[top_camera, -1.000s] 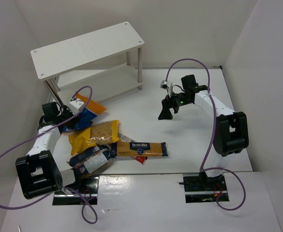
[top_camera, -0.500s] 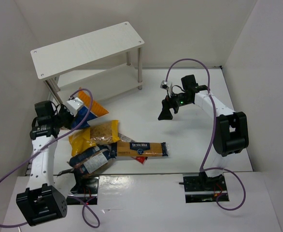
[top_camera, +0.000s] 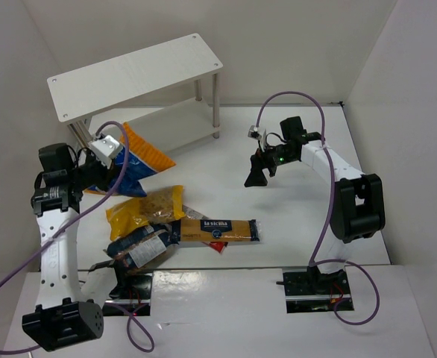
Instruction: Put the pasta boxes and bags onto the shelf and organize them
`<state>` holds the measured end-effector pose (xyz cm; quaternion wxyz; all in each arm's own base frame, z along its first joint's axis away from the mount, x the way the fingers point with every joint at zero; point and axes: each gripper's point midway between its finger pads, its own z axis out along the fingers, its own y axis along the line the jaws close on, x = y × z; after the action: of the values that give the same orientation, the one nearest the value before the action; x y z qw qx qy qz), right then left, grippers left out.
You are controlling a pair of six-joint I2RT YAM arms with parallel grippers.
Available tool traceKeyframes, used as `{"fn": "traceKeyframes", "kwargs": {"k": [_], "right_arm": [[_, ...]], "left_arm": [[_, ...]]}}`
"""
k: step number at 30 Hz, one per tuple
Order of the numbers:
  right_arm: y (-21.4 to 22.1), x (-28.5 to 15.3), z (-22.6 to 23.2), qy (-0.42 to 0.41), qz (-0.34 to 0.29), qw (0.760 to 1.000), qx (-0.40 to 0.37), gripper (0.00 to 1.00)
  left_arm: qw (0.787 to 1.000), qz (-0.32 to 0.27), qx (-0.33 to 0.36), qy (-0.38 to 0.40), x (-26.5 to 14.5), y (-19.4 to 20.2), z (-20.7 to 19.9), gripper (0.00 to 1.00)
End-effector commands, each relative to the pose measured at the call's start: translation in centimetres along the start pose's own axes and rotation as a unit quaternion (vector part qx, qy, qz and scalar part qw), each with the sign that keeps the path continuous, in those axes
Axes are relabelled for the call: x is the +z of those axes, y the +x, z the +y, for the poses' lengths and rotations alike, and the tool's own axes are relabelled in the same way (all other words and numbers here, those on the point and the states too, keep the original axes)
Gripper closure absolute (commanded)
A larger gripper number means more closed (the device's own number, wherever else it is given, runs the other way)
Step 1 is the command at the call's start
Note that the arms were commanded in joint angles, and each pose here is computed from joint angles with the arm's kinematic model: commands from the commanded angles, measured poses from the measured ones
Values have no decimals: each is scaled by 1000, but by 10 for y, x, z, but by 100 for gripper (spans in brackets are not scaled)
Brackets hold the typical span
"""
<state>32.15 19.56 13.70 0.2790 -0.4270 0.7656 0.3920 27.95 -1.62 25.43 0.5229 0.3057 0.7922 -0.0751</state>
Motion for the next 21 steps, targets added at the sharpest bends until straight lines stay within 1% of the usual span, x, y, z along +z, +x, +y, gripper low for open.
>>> {"fn": "traceKeyframes", "kwargs": {"k": [1,3,4,7,8,11,12,14,15,21], "right_arm": [[-12,-10,8,0,-19,1000,-25,2],[-12,-10,8,0,-19,1000,-25,2],[-12,-10,8,0,-19,1000,-25,2],[-12,-10,8,0,-19,1000,-25,2],[-12,-10,8,0,-19,1000,-25,2],[-13,-10,10,-4,-22,999,-25,2],[-13,-10,10,-4,-22,999,-25,2],[-13,-10,10,-4,-22,999,-25,2],[-13,-10,10,-4,-22,999,-25,2],[-13,-10,10,-4,-22,999,-25,2]], "left_arm": [[993,-112,41,-1,-26,-77,-1,100],[991,-126,43,-9,-34,-90,2,100],[991,-131,33,-11,-38,-94,3,100],[987,-156,40,-7,-50,-116,0,100],[986,-164,28,2,-52,-121,-4,100],[981,-190,29,14,-63,-144,-6,100],[979,-202,38,7,-71,-156,-4,100],[976,-214,32,13,-78,-168,-6,100],[973,-227,44,6,-87,-181,-6,100],[966,-257,42,-13,-109,-216,6,100]]}}
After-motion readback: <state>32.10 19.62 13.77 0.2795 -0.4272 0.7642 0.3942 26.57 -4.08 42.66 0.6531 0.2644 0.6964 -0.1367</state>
